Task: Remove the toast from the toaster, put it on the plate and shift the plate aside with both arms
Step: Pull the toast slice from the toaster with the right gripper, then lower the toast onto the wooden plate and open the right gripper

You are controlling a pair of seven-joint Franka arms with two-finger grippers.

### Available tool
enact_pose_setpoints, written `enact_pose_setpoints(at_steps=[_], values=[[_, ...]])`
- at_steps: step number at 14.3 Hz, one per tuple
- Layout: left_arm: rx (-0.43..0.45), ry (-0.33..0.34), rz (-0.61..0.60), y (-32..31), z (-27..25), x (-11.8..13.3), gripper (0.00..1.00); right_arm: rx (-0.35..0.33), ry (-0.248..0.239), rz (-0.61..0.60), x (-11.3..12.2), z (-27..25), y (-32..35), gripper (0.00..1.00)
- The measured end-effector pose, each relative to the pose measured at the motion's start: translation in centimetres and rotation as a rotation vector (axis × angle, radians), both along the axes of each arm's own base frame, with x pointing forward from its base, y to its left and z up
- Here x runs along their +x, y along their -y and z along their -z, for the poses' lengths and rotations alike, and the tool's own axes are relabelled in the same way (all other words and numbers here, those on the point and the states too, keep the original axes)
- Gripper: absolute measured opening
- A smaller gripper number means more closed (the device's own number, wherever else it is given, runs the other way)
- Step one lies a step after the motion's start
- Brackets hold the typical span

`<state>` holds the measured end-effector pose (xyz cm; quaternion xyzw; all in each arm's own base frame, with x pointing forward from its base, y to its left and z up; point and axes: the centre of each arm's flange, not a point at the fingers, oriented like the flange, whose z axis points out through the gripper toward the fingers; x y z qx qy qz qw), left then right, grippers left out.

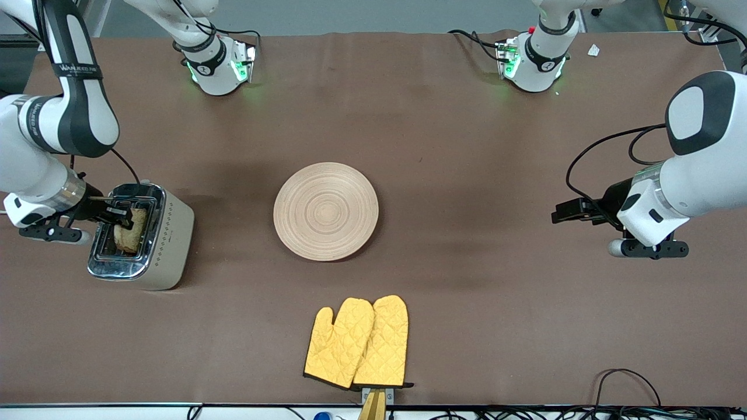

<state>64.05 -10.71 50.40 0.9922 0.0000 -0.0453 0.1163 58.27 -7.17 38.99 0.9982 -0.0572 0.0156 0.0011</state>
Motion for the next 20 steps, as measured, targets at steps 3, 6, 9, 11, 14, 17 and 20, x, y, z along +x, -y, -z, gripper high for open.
enact_pose_setpoints(at_steps=[3, 6, 9, 11, 14, 17, 20], values=[[0.000, 0.006, 0.000, 0.0, -0.3, 0.0, 1.00, -0.002, -0.016, -0.034, 0.5, -7.3, -2.4, 0.10], [0.000, 0.007, 0.000, 0.0, -0.4, 0.0, 1.00, -0.002, 0.021, -0.040, -0.7, -15.9, -8.4, 0.10], [-0.001, 0.006, 0.006, 0.4, -0.4, -0.1, 1.00, 0.148, 0.050, 0.019, -1.6, -18.4, -16.3, 0.10], [-0.005, 0.006, 0.027, 1.7, -0.4, -0.3, 1.00, 0.248, 0.077, 0.069, -1.3, -18.1, -21.1, 0.10], [-0.011, 0.010, 0.062, 3.9, -0.7, -0.8, 1.00, 0.407, 0.085, 0.126, -1.0, -14.1, -31.0, 0.10], [-0.013, 0.015, 0.063, 4.0, -1.0, -0.9, 1.00, 0.475, 0.103, 0.142, -1.6, -4.8, -40.9, 0.10], [-0.013, 0.028, 0.061, 3.9, -2.0, -1.1, 1.00, 0.454, 0.068, 0.098, -3.6, 2.9, -46.8, 0.10]])
